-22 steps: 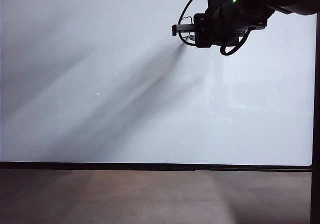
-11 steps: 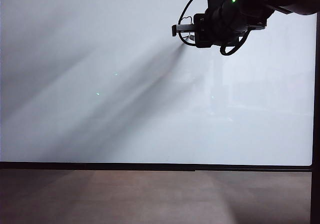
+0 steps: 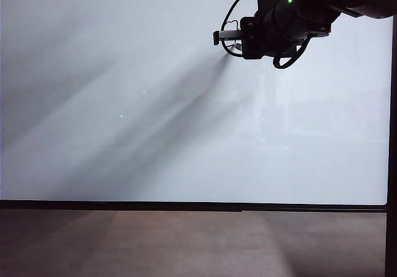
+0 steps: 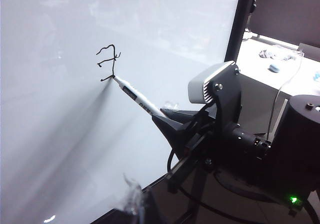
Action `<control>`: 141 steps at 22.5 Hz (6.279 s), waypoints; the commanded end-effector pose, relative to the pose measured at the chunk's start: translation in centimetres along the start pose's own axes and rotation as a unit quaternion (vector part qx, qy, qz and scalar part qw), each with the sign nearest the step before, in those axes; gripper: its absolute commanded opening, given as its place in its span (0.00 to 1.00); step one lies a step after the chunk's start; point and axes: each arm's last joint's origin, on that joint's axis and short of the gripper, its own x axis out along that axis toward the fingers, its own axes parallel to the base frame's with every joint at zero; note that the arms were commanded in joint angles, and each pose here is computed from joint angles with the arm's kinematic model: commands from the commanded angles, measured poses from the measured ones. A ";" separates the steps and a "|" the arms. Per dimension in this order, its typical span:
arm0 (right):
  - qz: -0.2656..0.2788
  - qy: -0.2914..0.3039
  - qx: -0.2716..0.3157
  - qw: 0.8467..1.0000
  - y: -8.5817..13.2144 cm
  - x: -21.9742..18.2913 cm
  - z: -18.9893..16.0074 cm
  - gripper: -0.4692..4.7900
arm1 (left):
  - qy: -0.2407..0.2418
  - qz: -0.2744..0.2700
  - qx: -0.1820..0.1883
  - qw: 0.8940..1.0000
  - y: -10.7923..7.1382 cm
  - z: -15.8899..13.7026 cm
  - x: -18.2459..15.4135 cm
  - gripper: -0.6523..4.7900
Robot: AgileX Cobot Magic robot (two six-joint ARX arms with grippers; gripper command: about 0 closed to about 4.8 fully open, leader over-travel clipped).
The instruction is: Reach to the right to find the marker pen, pick it up, and write the number 3 on the whiteboard.
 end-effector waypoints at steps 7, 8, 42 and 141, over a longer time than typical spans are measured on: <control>-0.010 -0.013 0.007 1.000 -0.5 -0.5 1.5 0.13 | -0.009 -0.001 0.004 1.000 0.0 0.2 -0.1 0.11; -0.009 -0.012 0.006 1.000 -0.5 -0.8 1.9 0.13 | -0.009 -0.001 0.004 1.000 0.0 0.2 -0.1 0.11; -0.239 -0.009 -0.004 0.971 -14.5 -18.0 14.3 0.13 | -0.008 -0.014 -0.001 1.000 -0.1 0.2 -0.1 0.11; -0.052 0.057 0.035 0.996 -12.8 -25.0 2.2 0.20 | -0.023 0.367 -0.003 0.930 5.3 -19.4 -13.5 0.17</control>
